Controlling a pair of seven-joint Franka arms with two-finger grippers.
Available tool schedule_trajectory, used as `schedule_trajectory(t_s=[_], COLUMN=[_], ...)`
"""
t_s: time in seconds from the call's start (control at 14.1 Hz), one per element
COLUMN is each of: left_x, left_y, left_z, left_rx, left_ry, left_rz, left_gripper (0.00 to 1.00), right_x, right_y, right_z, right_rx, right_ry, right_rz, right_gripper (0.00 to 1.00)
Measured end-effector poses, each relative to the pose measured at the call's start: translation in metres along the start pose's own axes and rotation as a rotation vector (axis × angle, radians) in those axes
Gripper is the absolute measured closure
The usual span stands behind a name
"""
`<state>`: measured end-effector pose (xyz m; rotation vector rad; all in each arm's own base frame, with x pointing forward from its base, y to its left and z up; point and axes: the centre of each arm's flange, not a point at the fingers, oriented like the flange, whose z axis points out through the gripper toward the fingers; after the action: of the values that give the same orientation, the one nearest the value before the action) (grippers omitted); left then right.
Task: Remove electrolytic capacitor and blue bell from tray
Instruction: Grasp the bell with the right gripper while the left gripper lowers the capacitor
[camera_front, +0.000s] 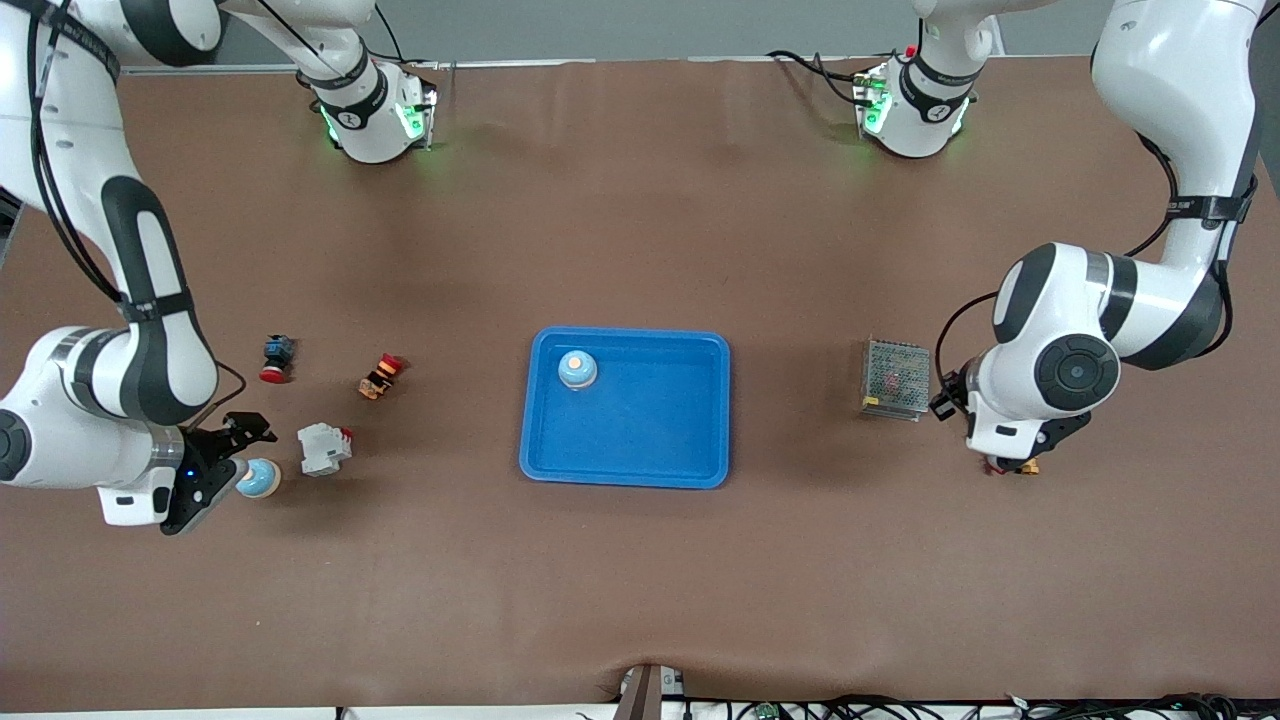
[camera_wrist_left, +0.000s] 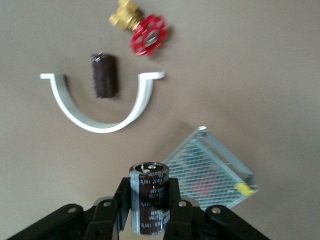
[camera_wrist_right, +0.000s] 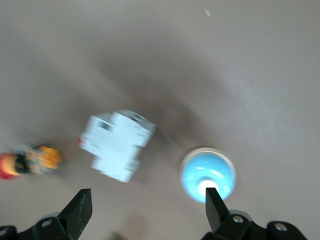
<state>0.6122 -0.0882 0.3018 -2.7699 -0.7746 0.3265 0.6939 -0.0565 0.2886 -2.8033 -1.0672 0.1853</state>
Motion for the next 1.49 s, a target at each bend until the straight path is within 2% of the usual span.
schedule_trajectory(t_s=[0.28,0.57,0.78,0.92,1.13,1.42,1.49], left_x=[0.005,0.004,0.001,-0.002,-0.004,-0.007,-0.007], left_y=[-0.037,-0.070,-0.082,-0.086,-0.092,-0.093,-0.092], left_z=[0.044,0.093,0.125,0.140,0.157,0.163,0.163], left_rx=[0.062,0.086,0.057,0.041,0.001,-0.003,-0.003], left_ry=[-0.063,-0.134,-0.114,-0.097,-0.068,-0.052,-0.050], left_rz=[-0.009,-0.027,-0.028,-0.021,-0.020,-0.005,-0.004], left_gripper=[0.66,0.66,0.66,0.66,0.66,0.66,0.61], right_x=[0.054,0.108,0.141,0.158,0.180,0.200,0.203], right_y=[-0.094,-0.191,-0.258,-0.294,-0.344,-0.406,-0.414], right_z=[-0.056,-0.069,-0.058,-0.051,-0.036,0.005,0.018], right_rx=[-0.009,-0.037,-0.031,-0.004,-0.003,-0.008,-0.009], right_ry=[-0.031,-0.043,-0.044,-0.016,0.040,0.058,0.055], right_rz=[0.187,0.386,0.526,0.609,0.715,0.772,0.784], right_gripper=[0.00,0.00,0.00,0.00,0.00,0.00,0.00])
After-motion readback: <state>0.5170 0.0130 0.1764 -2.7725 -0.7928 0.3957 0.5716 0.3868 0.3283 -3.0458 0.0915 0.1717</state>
